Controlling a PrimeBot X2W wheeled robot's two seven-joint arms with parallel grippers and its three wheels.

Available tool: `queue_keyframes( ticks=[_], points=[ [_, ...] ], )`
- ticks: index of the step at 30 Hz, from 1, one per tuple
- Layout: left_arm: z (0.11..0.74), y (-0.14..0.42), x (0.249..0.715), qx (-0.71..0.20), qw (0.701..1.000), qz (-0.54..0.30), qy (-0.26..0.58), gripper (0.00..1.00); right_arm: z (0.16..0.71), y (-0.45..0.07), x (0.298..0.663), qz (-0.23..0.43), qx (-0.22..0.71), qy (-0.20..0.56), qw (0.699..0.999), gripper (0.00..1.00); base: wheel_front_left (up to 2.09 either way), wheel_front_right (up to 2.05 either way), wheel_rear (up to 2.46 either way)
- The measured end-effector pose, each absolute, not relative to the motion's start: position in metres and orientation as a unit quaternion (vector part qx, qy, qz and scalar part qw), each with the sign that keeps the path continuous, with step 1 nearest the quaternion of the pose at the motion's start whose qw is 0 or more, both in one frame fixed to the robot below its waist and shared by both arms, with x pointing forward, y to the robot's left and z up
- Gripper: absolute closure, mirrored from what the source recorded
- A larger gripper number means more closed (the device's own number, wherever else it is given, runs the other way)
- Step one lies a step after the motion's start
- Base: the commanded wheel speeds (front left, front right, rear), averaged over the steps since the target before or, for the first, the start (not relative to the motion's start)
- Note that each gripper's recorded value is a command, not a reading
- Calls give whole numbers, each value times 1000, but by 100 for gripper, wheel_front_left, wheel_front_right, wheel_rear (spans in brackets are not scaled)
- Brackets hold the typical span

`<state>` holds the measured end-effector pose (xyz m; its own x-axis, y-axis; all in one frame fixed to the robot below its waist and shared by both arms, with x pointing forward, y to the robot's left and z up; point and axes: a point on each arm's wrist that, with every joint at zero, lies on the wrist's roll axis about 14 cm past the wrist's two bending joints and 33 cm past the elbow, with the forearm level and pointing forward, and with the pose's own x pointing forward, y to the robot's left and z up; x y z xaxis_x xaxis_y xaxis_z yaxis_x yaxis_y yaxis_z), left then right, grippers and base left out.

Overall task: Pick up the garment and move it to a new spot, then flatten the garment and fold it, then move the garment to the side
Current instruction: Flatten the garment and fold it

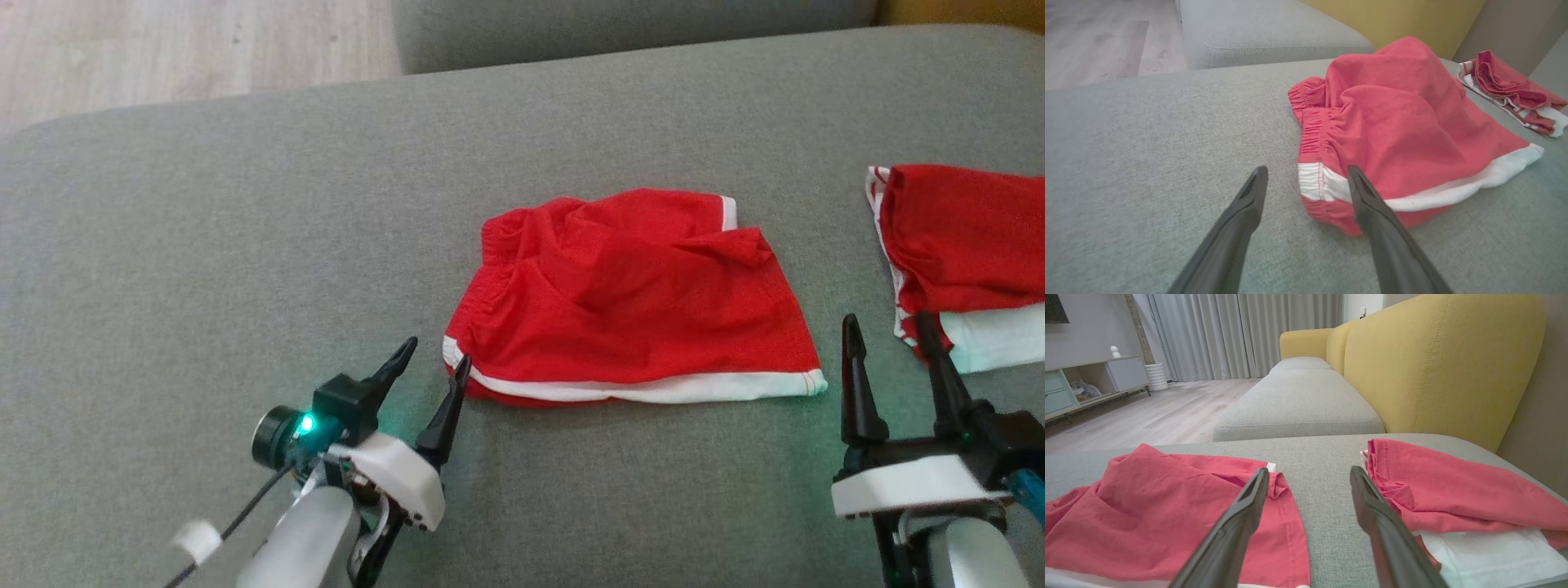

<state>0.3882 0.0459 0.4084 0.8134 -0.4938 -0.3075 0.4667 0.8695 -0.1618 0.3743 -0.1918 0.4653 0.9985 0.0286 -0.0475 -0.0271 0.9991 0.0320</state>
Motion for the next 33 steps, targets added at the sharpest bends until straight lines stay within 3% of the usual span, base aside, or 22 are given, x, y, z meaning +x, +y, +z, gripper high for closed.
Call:
queue_keyframes(
  ticks=[13, 15, 16, 24, 33],
  points=[
    [385, 32, 395, -31, 930, -290, 225, 0, 458, -204, 376, -5, 18, 34, 999, 0, 0, 0, 0],
    [385, 27, 391, -37, 927, -297, 227, 72, 453, -204, 374, -6, 19, 43, 999, 0, 0, 0, 0],
    [384, 25, 390, -38, 925, -301, 229, 100, 449, -204, 373, -7, 19, 49, 999, 0, 0, 0, 0],
    [396, 28, 396, -48, 932, -302, 193, 100, 430, -207, 366, -13, 26, 82, 996, 0, 0, 0, 0],
    [414, 28, 399, -52, 941, -297, 156, 100, 392, -196, 348, 0, 32, 174, 984, 0, 0, 0, 0]
  ],
)
